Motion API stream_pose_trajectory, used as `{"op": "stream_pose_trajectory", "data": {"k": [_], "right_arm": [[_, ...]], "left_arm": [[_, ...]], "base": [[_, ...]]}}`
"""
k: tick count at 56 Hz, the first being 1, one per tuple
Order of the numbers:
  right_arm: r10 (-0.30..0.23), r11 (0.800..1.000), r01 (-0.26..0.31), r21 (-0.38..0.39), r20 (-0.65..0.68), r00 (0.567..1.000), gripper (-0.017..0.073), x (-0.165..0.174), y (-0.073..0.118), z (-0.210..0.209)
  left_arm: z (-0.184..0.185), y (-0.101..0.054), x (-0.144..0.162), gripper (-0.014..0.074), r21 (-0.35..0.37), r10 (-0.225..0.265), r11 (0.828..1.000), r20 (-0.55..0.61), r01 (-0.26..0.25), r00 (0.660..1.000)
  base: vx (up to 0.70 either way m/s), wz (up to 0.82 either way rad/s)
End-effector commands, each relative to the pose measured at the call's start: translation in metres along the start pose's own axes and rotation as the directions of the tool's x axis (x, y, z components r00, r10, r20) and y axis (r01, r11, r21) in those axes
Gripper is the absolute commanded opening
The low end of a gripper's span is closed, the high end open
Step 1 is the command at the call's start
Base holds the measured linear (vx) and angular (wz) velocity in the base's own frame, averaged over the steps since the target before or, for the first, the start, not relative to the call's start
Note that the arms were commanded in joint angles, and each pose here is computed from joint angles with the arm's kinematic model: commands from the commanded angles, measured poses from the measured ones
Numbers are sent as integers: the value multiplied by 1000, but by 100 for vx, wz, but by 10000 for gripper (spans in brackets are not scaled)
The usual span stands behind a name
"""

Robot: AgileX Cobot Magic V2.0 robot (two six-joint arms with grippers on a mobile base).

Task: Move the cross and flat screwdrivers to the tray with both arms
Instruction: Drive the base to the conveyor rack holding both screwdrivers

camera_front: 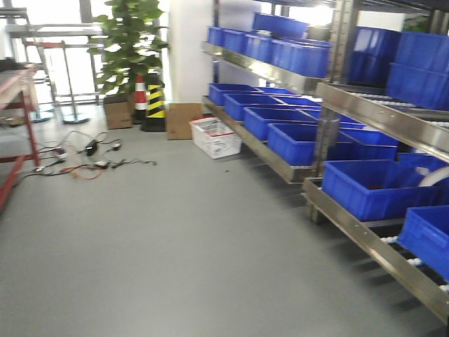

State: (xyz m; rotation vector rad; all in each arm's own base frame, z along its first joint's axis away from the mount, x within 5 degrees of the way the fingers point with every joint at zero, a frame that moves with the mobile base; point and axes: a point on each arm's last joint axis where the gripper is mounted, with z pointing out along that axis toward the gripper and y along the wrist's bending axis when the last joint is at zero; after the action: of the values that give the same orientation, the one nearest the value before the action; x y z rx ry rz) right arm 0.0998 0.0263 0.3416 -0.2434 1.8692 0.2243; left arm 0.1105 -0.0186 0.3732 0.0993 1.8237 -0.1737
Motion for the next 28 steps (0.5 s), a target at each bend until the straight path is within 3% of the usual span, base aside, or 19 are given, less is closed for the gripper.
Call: {"op": "stream_pose_trajectory", "data": {"k": [1,28], "right_arm": [[6,1000,-9,26,104,995,-8,-16,-2,-3],[6,1000,-9,26,105,994,-8,-16,-2,-3]], "left_arm": [[-4,-1,-17,-6,8,-8,1000,123,7,992],[-4,-1,-17,-6,8,-8,1000,123,7,992]], "base": [[63,-49],[58,-50]]}}
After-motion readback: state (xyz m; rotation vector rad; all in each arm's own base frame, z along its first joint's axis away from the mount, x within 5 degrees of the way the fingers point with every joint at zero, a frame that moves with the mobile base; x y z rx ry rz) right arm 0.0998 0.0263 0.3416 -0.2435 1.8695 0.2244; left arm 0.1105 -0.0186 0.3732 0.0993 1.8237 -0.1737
